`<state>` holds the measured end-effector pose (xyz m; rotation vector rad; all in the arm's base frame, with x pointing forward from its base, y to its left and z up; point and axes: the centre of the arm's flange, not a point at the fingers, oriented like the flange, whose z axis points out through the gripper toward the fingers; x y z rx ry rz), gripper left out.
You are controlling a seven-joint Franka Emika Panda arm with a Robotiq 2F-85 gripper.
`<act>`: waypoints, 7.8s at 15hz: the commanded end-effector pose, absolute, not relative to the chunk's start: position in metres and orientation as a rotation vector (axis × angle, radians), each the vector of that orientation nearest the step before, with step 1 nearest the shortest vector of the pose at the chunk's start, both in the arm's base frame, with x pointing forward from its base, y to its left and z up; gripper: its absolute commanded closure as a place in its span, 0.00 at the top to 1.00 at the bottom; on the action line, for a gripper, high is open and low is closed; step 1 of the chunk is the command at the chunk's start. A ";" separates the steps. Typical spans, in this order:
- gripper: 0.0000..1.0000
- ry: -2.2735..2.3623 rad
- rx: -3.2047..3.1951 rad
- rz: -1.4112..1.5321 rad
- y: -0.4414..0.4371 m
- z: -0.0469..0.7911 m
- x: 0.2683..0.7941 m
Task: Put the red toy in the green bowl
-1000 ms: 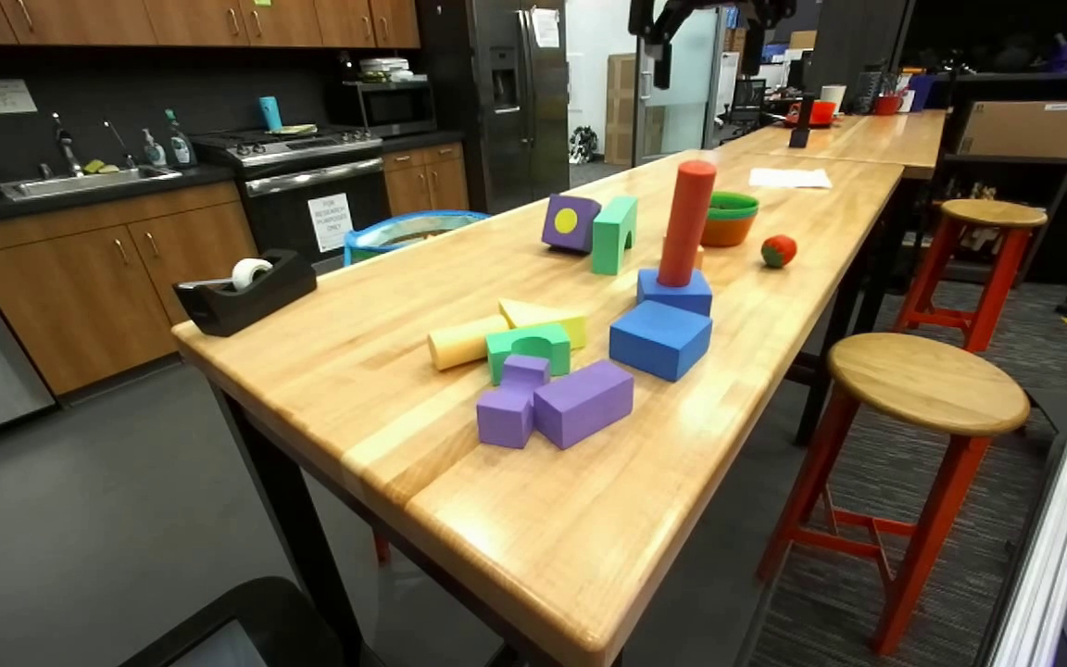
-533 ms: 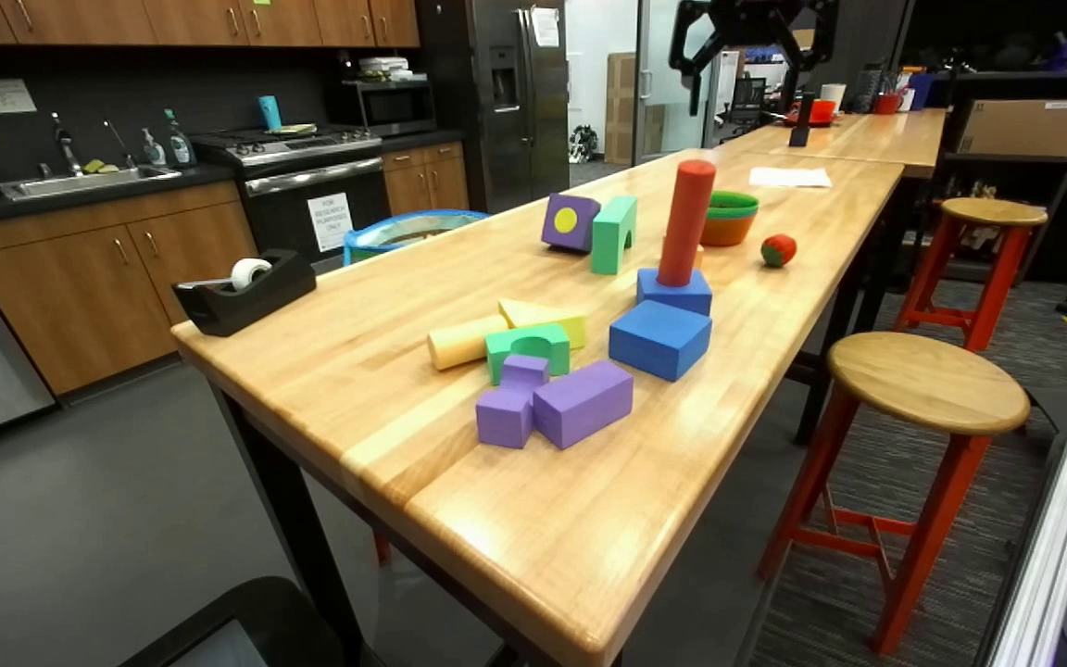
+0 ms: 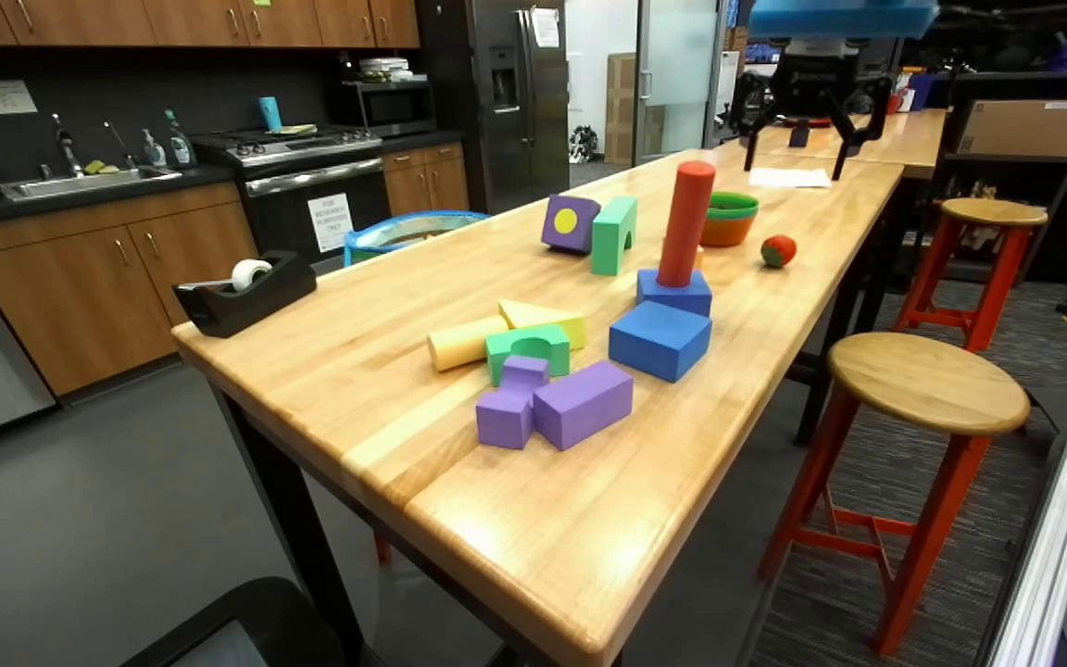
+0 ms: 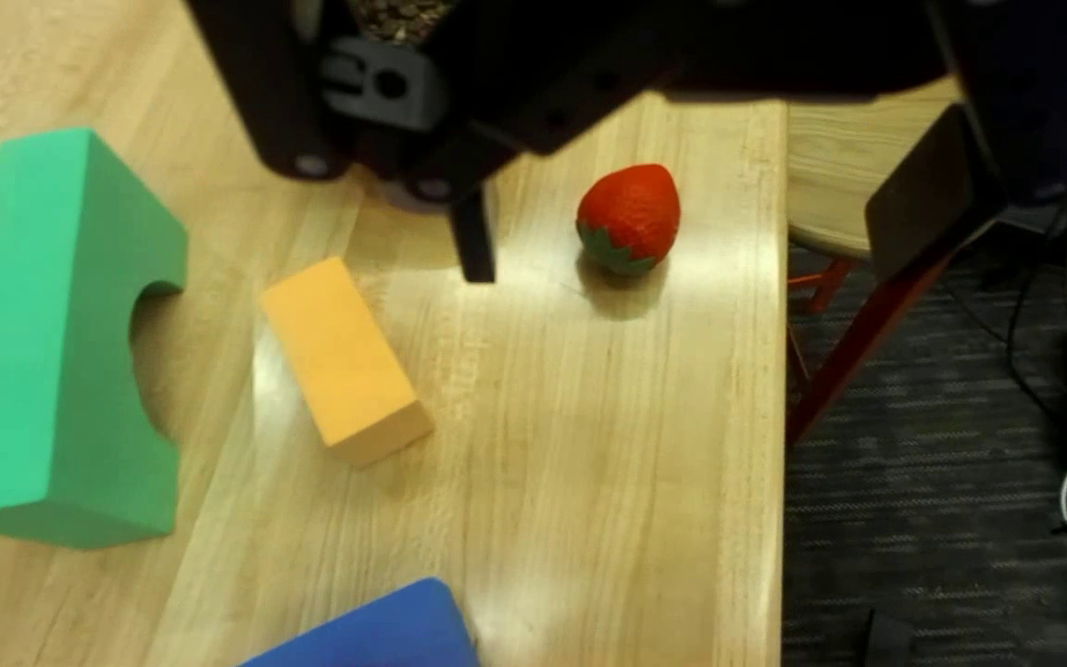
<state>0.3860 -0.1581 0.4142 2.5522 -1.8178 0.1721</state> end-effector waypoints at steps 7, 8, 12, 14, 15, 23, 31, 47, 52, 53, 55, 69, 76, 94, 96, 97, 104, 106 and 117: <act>1.00 -1.927 2.531 0.170 -0.177 0.392 0.370; 1.00 -1.926 2.531 0.171 -0.177 0.392 0.370; 1.00 -1.868 2.561 0.069 -0.169 0.390 0.384; 1.00 -1.864 2.563 0.018 -0.172 0.388 0.391; 1.00 -1.864 2.558 -0.003 -0.176 0.388 0.392; 1.00 -2.041 2.520 -0.146 -0.233 0.373 0.402; 1.00 -2.304 2.405 -0.185 -0.264 0.332 0.404; 1.00 -2.387 2.310 -0.077 -0.274 0.314 0.415; 1.00 -2.416 2.264 -0.065 -0.278 0.306 0.421; 1.00 -2.418 2.257 -0.068 -0.278 0.304 0.422; 1.00 -2.421 2.243 -0.072 -0.277 0.300 0.424; 0.94 -2.443 2.198 -0.074 -0.282 0.292 0.433; 0.57 -2.444 2.205 -0.060 -0.284 0.296 0.434; 0.26 -2.436 2.211 -0.033 -0.283 0.299 0.431; 0.26 -2.434 2.218 -0.012 -0.282 0.305 0.430; 0.26 -2.431 2.224 0.004 -0.281 0.308 0.429; 0.26 -2.397 2.284 0.126 -0.269 0.338 0.423; 0.26 -2.369 2.325 0.149 -0.263 0.351 0.414; 0.26 -2.268 2.509 0.390 -0.224 0.428 0.396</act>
